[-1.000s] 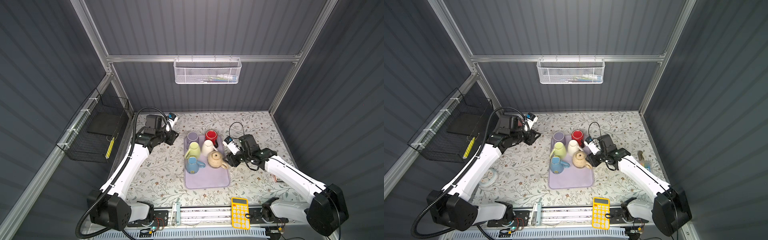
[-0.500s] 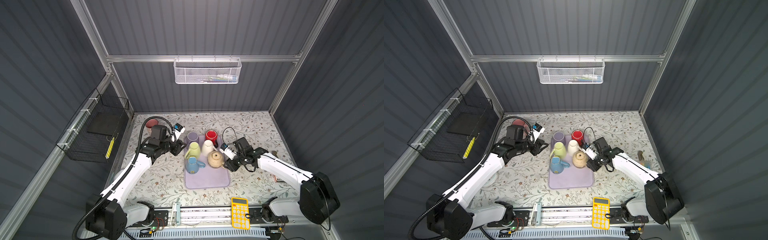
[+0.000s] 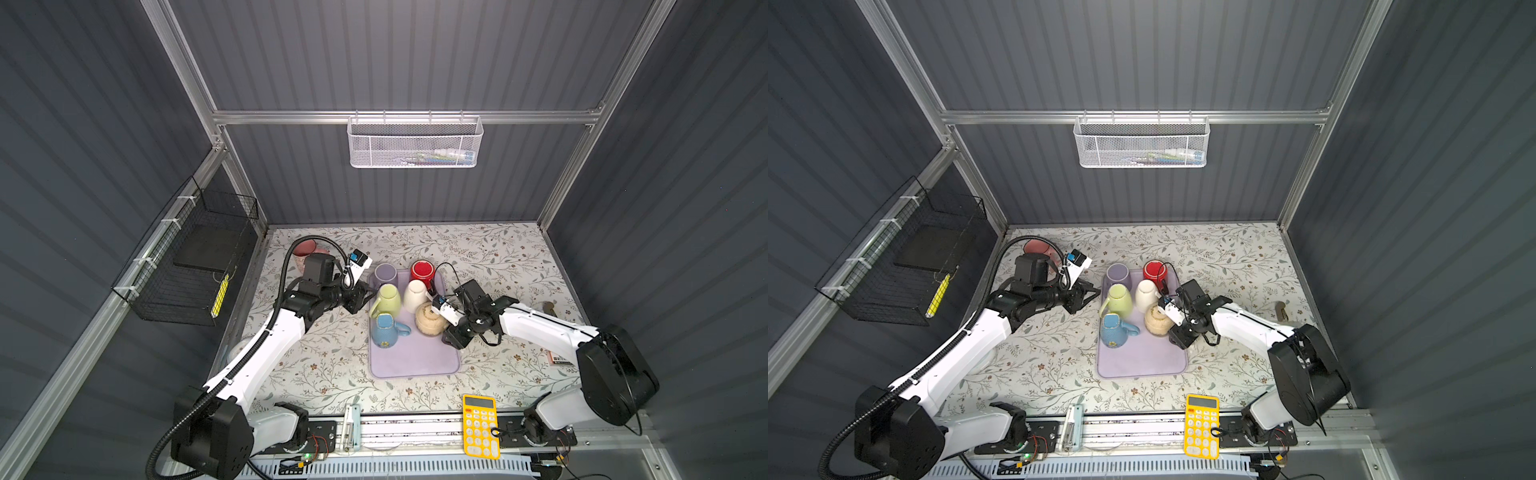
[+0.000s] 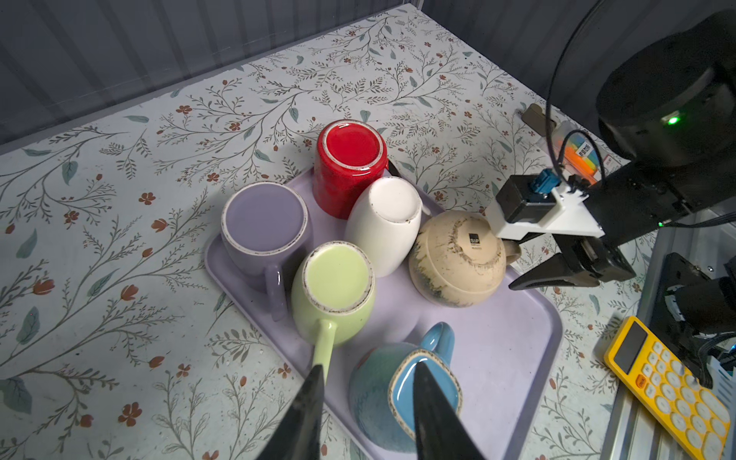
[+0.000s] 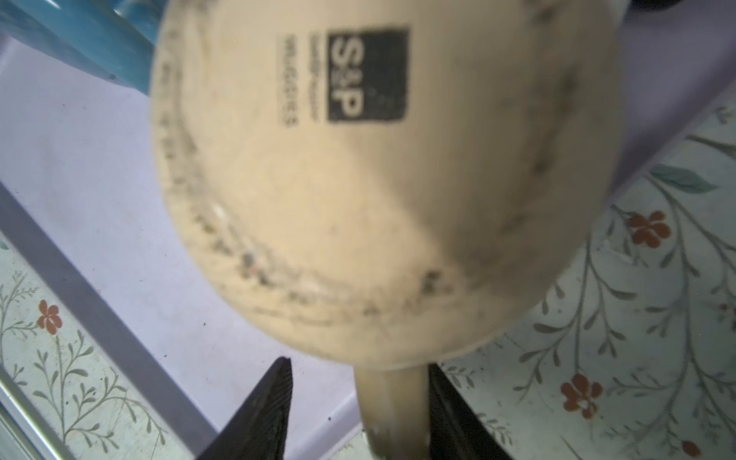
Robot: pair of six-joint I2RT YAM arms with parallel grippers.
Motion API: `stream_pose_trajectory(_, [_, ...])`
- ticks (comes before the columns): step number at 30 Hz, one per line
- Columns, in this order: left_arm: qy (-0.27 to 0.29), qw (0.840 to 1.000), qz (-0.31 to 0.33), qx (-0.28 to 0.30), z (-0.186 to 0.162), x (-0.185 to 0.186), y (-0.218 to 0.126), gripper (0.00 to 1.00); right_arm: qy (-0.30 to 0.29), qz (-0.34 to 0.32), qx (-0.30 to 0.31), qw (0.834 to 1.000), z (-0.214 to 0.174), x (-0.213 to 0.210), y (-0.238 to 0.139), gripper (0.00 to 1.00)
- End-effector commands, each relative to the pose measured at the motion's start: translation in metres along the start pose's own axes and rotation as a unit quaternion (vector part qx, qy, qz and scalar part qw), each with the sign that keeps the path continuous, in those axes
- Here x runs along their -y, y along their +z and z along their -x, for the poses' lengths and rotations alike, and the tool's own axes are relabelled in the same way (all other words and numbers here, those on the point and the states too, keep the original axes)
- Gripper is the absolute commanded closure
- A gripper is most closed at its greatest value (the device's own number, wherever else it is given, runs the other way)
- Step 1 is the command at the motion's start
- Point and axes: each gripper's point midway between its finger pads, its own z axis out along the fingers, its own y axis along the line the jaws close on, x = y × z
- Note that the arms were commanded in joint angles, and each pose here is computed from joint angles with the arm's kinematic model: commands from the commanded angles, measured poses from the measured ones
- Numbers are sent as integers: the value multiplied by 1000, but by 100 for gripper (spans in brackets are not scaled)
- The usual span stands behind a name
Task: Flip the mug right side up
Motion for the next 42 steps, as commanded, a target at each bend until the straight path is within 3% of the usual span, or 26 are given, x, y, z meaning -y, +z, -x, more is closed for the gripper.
stream_pose_trajectory(1, [2,1000,-11,10,3,7,-4,63,-7,4,-10,1000,-1,-2,7,47])
stream_pose_trajectory(23, [6,1000,-13,0,0,8,-2,64,-25,-8,49,998,13,-5,-6,47])
stream_pose_trajectory(32, [9,1000,-8,0,-1,8,-4,64,-29,-5,44,999,13,-8,-2,47])
stream_pose_trajectory(37, [10,1000,-6,-1,-1,7,-4,64,-26,-5,42,999,10,-9,-12,47])
stream_pose_trajectory(42, [12,1000,-6,0,-1,7,-5,64,-6,-22,64,998,13,2,-45,47])
